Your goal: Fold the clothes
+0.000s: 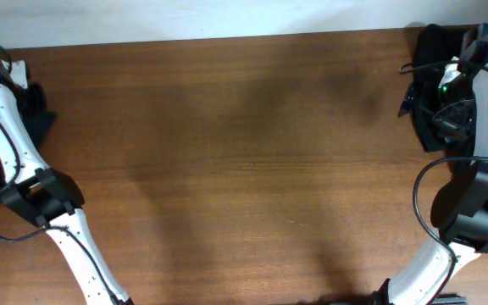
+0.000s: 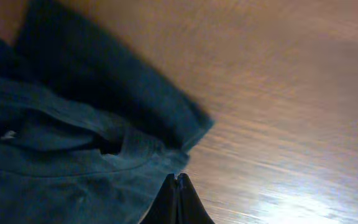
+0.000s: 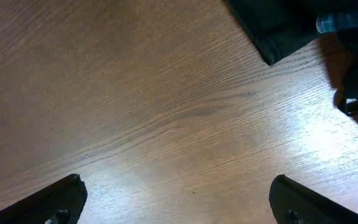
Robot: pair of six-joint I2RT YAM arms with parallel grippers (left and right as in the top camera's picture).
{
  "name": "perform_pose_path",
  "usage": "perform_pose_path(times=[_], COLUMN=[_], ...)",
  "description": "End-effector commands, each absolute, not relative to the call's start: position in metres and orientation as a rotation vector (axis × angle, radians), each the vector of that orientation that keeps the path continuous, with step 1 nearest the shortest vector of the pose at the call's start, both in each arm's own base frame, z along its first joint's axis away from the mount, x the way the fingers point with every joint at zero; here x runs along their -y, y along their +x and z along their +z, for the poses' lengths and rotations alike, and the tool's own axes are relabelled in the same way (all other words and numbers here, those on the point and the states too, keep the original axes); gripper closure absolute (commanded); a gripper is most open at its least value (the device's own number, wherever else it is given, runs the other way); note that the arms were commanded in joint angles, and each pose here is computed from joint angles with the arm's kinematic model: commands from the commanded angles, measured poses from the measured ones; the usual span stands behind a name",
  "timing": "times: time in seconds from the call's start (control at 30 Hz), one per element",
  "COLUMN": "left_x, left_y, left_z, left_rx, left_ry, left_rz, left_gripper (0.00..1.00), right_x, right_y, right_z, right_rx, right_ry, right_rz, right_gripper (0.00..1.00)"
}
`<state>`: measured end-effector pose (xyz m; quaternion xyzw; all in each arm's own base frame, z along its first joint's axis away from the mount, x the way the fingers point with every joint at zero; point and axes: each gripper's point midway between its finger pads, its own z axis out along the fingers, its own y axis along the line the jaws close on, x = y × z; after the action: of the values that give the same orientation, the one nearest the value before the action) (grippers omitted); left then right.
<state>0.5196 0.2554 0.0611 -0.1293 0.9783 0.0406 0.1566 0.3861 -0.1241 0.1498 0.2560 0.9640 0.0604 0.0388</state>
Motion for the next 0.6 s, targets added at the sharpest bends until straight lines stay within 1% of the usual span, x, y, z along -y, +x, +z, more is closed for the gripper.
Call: perform_pose_path(times=[0.0, 0.17, 0.33, 0.57], left_x=[-0.266, -0.269, -0.278, -0.286], left_y=[0.509, 0.499, 0.497, 0.497], left_z=[0.036, 0.010, -0.003, -0.034], left_rx=[-2.860, -2.918, -2.920, -2.927], left_ry=[-0.346, -0.370, -0.393, -0.410], left_rz=[0.137, 0.119, 0.119, 0.117], left_gripper=[0.99, 0.99, 0.99, 0.99], right_x=[0.127, 0.127, 0.127, 0.127], right_y=[0.387, 0.387, 0.387, 0.387], right_z=[0.157, 0.157, 0.157, 0.157], right_rx=[-2.933, -2.933, -2.933, -2.933], right_ry=[0.792, 0.792, 0.792, 0.792], right_rz=[0.168, 0.168, 0.168, 0.168], right_gripper=[0.01, 0.01, 0.01, 0.02])
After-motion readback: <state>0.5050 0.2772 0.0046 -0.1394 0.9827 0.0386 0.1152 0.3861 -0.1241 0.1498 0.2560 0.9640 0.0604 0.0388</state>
